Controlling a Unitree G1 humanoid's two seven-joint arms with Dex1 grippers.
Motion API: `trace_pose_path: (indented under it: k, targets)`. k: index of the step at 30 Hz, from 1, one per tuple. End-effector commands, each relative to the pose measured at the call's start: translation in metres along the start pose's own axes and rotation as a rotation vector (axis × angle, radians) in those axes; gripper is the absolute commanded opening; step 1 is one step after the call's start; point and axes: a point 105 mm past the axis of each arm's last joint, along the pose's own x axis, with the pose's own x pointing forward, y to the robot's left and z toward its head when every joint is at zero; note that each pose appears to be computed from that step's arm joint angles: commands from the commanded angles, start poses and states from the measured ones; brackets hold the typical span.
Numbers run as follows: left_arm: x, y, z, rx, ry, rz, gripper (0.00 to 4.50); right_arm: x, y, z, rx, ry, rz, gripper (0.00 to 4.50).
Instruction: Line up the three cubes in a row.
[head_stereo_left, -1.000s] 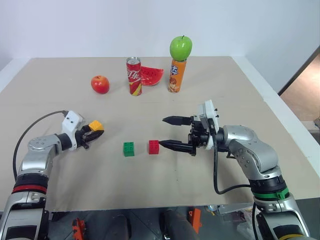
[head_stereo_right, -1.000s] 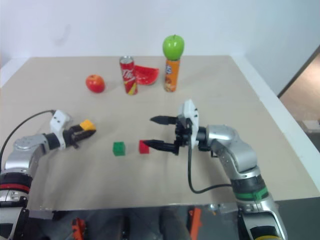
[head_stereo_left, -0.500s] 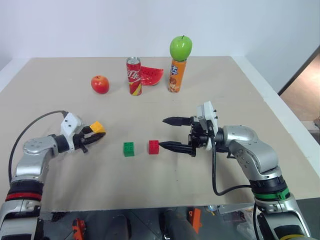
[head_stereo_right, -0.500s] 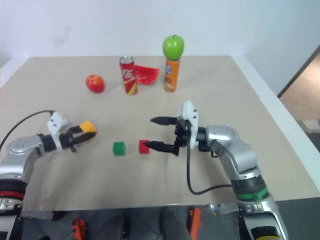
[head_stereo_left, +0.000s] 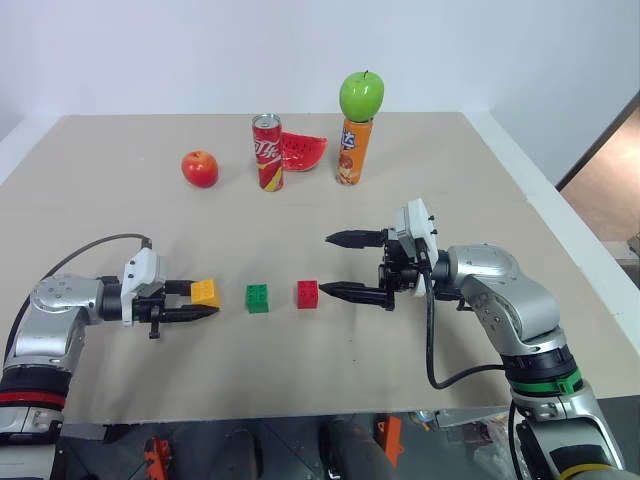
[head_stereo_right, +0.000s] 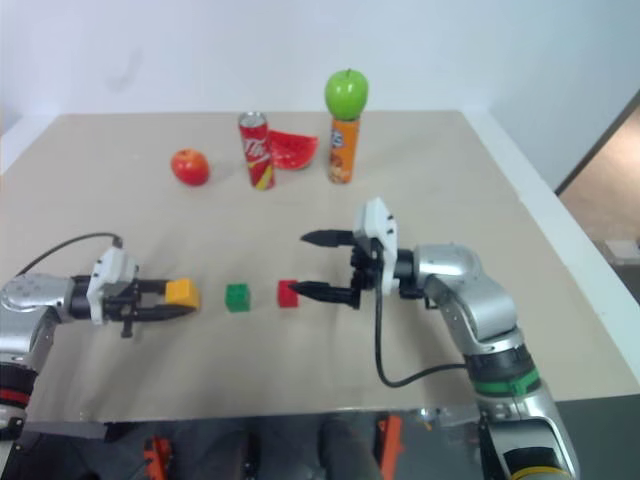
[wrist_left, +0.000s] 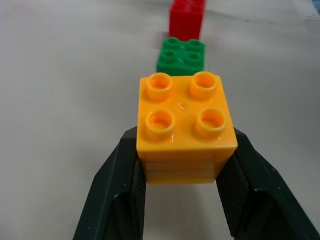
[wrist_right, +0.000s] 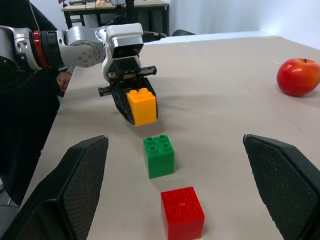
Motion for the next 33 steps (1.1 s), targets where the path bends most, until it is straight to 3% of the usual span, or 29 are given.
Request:
trace_pose_path:
  k: [1, 17, 33]
  targets:
    - [0.001, 0.006, 0.002, 0.031, -0.009, 0.001, 1.34, -0.003, 0.0, 0.011, -0.045, -0.007, -0.002, 4.5]
    - [-0.005, 0.003, -0.011, 0.105, 0.092, -0.092, 1.34, -0.009, 0.005, 0.011, -0.038, 0.011, 0.009, 4.5]
    - [0.011, 0.006, -0.02, 0.122, 0.104, -0.099, 1.34, -0.01, 0.007, 0.007, -0.039, 0.023, 0.007, 4.5]
